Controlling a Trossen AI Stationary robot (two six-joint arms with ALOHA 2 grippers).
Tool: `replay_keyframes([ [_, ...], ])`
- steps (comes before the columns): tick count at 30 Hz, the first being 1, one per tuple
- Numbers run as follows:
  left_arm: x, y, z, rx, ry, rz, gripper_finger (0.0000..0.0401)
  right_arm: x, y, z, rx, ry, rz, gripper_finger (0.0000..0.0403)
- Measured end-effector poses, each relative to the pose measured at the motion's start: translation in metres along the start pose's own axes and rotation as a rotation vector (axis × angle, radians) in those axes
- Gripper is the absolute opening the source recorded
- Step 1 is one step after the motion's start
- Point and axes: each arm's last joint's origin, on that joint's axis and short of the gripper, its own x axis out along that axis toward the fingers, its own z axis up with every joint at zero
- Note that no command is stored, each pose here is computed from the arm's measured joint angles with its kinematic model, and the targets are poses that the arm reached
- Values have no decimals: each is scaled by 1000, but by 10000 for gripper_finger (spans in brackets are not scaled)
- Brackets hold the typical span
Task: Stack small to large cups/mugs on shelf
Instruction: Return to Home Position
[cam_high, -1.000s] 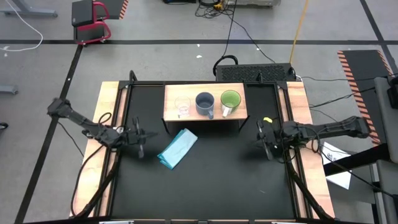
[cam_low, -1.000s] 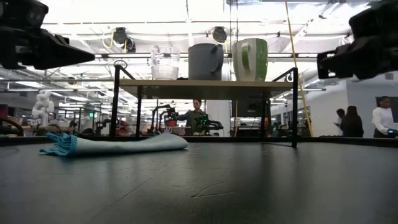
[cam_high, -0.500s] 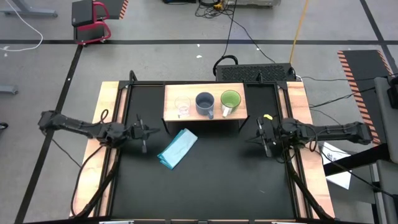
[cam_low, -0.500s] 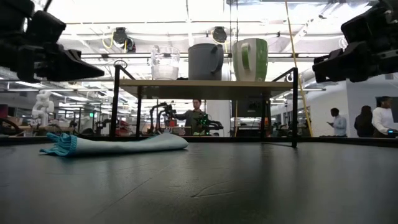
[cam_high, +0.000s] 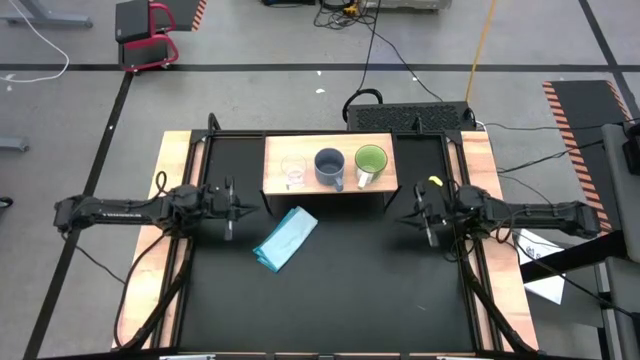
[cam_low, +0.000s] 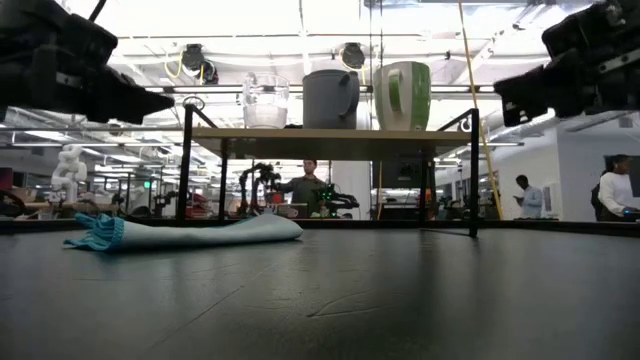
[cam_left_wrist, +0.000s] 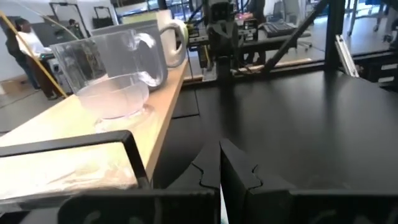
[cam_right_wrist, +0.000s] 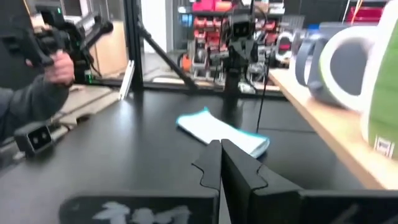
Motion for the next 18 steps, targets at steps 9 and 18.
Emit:
replay_keyframes([
  [9,-2,0,1,30,-13,3,0,-3,1,4,13,-44,1,0],
  [18,-8,1,8,74,-87,23,0,-9,3,12,-28,-126,7,0],
])
